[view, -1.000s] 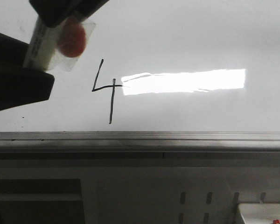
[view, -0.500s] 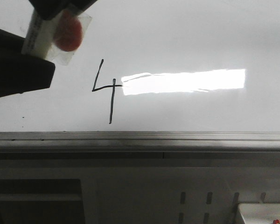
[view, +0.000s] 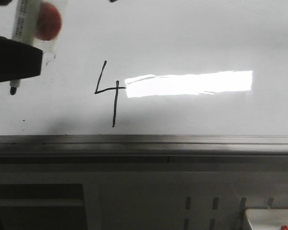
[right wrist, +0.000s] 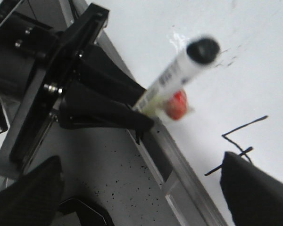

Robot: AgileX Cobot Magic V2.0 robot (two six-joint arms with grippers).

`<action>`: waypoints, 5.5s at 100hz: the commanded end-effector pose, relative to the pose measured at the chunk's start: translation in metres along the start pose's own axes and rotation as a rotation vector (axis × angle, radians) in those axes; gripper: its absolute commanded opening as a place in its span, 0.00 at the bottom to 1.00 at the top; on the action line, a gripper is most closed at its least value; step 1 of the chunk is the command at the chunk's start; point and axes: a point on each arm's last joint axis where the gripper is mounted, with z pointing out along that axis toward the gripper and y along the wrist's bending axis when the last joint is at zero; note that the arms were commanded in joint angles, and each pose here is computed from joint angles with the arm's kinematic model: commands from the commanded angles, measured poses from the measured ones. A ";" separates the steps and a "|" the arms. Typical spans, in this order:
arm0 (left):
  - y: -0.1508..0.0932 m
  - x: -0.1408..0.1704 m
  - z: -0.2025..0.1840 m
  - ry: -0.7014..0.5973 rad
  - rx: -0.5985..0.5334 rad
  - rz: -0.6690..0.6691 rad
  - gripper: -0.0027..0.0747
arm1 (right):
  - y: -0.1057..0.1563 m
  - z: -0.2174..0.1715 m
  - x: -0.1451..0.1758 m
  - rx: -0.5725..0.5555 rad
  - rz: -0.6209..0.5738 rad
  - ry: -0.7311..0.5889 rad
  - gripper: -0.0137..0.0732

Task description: Write number 4 on whiteboard

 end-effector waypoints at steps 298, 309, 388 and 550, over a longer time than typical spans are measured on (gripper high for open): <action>0.005 0.023 -0.094 -0.506 0.073 -0.035 0.01 | -0.002 -0.104 0.218 0.016 -0.028 -0.657 0.08; 0.006 0.024 -0.094 -0.501 0.059 -0.041 0.01 | -0.002 -0.104 0.219 0.016 -0.028 -0.656 0.08; 0.048 0.070 -0.113 -0.206 -0.730 -0.032 0.01 | -0.002 -0.104 0.219 0.016 -0.028 -0.654 0.08; 0.051 0.087 -0.113 -0.071 -0.788 -0.126 0.01 | -0.018 -0.096 0.202 0.239 0.034 -0.700 0.08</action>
